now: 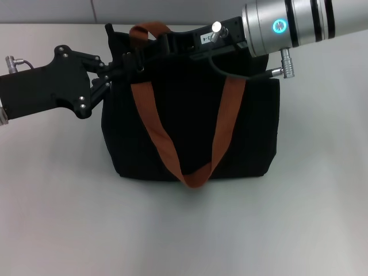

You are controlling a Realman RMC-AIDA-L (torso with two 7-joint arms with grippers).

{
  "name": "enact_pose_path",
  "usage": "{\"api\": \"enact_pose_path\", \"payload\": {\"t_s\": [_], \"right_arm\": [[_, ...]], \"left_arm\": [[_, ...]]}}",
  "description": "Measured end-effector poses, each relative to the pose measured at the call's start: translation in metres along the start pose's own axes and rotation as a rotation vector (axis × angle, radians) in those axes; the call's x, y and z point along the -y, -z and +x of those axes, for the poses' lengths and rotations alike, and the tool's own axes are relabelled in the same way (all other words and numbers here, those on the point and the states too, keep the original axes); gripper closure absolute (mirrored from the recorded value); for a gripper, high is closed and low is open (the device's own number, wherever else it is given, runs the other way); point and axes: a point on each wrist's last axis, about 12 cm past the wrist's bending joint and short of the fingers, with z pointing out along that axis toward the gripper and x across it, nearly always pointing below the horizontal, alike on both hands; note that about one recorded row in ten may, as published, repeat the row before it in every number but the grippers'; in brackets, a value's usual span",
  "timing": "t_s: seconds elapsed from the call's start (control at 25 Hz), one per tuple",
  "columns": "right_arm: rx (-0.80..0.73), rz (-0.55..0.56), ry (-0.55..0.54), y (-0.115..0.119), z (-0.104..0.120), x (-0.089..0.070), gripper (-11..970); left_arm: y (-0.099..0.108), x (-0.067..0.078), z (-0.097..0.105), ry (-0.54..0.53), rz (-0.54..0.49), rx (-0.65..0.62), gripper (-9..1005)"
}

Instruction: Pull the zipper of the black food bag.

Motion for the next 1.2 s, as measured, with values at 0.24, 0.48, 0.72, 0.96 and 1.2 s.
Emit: {"api": "enact_pose_path", "payload": {"t_s": [0.24,0.48,0.72,0.96,1.2], "right_arm": [[-0.01,0.011,0.01,-0.001,0.0004,0.0002,823],[-0.01,0.018,0.014,-0.0021,0.0001,0.0004,865],[-0.006,0.017,0.014,-0.0014,-0.0007,0.0004,879],[-0.001,0.017,0.012,-0.0002,-0.0008,0.0009,876],[0.002,0.017,0.011,0.0003,-0.0008,0.0012,888]], "left_arm": [[0.0003,0.0003,0.0002,0.001,-0.002,0.001,965],[0.0012,0.0002,0.0003,0.001,-0.004,0.0,965],[0.0017,0.0004,0.0008,-0.005,-0.007,-0.001,965],[0.0019,0.0008,0.0012,-0.006,-0.008,-0.002,965],[0.0019,0.0009,0.0012,-0.006,-0.007,-0.003,964]]}}
